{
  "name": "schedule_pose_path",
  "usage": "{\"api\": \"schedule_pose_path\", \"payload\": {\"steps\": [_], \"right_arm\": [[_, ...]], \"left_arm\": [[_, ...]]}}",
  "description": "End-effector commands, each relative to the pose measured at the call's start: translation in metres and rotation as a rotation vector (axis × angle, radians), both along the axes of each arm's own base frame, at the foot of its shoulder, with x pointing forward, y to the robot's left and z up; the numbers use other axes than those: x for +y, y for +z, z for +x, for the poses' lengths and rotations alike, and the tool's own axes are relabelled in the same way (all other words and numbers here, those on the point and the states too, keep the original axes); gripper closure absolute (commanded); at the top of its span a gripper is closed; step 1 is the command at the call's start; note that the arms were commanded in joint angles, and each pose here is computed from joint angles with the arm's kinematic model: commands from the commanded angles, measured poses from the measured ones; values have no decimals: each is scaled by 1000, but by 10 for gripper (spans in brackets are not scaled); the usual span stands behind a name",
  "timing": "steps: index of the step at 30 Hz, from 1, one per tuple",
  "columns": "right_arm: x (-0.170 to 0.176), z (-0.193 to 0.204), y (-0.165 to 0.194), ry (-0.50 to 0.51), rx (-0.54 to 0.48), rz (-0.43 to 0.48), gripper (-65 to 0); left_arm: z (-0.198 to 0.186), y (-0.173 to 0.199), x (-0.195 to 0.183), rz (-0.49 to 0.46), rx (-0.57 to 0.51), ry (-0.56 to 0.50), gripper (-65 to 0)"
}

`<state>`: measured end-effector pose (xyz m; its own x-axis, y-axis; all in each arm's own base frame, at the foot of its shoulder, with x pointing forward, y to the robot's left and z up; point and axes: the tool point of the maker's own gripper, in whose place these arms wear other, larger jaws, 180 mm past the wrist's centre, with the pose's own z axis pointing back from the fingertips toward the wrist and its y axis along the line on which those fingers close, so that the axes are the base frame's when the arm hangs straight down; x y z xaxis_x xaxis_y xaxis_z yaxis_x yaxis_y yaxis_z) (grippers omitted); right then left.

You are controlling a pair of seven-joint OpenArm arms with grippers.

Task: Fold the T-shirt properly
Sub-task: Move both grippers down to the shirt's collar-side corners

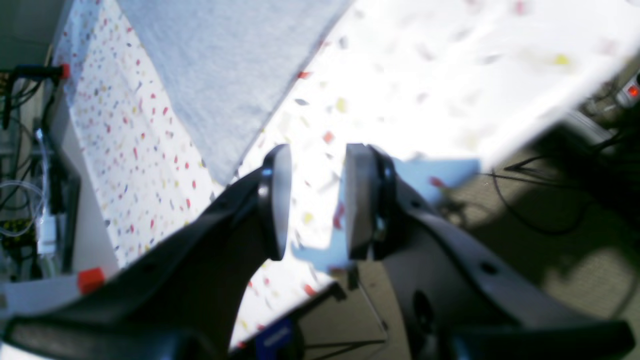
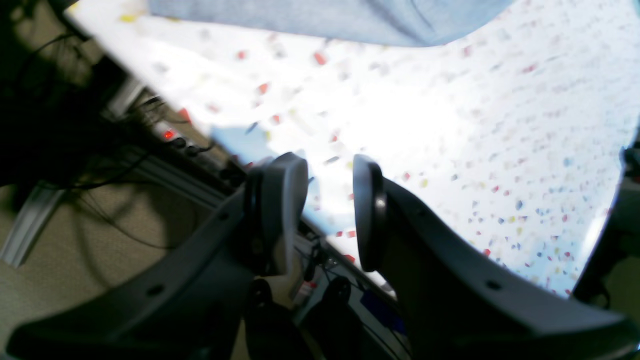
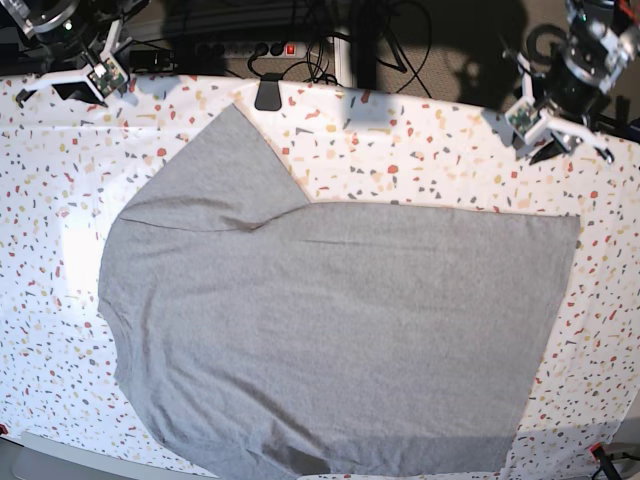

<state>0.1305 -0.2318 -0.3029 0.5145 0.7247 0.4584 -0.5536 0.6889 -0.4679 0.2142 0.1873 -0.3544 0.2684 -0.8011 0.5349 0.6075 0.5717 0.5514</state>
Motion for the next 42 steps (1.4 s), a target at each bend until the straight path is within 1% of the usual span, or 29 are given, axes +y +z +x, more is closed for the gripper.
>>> {"api": "schedule_pose_path", "payload": {"steps": [1,7,9,12,14,17,21,24,28,32,37,42], "right_arm": [[2,5,7,15,-24,-2,-200],[2,13,11,12,-54,-2,-200],[2,14,11,11,-58,-2,-200],[1,13,11,2,-55,-2,-200],[0,12,10,-20,-59,1,-200],[-3,12,11,-66,-77,11,-200],[-3,9,10,-104,-83,27,-200],[-2,8,9,-116,-83,33,-200],[-3,8,9,-117,-85,27,-200],[-7,9,10,-107,-92,-10,-200],[-7,8,10,-109,-89,-12,-200],[-8,8,9,-112,-85,-16,-200]], "left_arm": [[11,5,5,5,-29,-11,-177],[55,-21,39,61,40,-22,-177],[68,-28,47,98,63,-48,-177],[83,-38,60,181,115,-76,-177],[90,-44,68,224,145,-96,-177],[98,-54,77,265,181,-116,-177],[113,-62,86,296,191,-104,-177],[120,-68,91,331,192,-124,-177],[124,-74,97,345,208,-118,-177],[134,-67,107,360,150,-67,-177],[143,-57,114,362,103,-27,-177],[136,-62,124,325,159,62,-177]]}}
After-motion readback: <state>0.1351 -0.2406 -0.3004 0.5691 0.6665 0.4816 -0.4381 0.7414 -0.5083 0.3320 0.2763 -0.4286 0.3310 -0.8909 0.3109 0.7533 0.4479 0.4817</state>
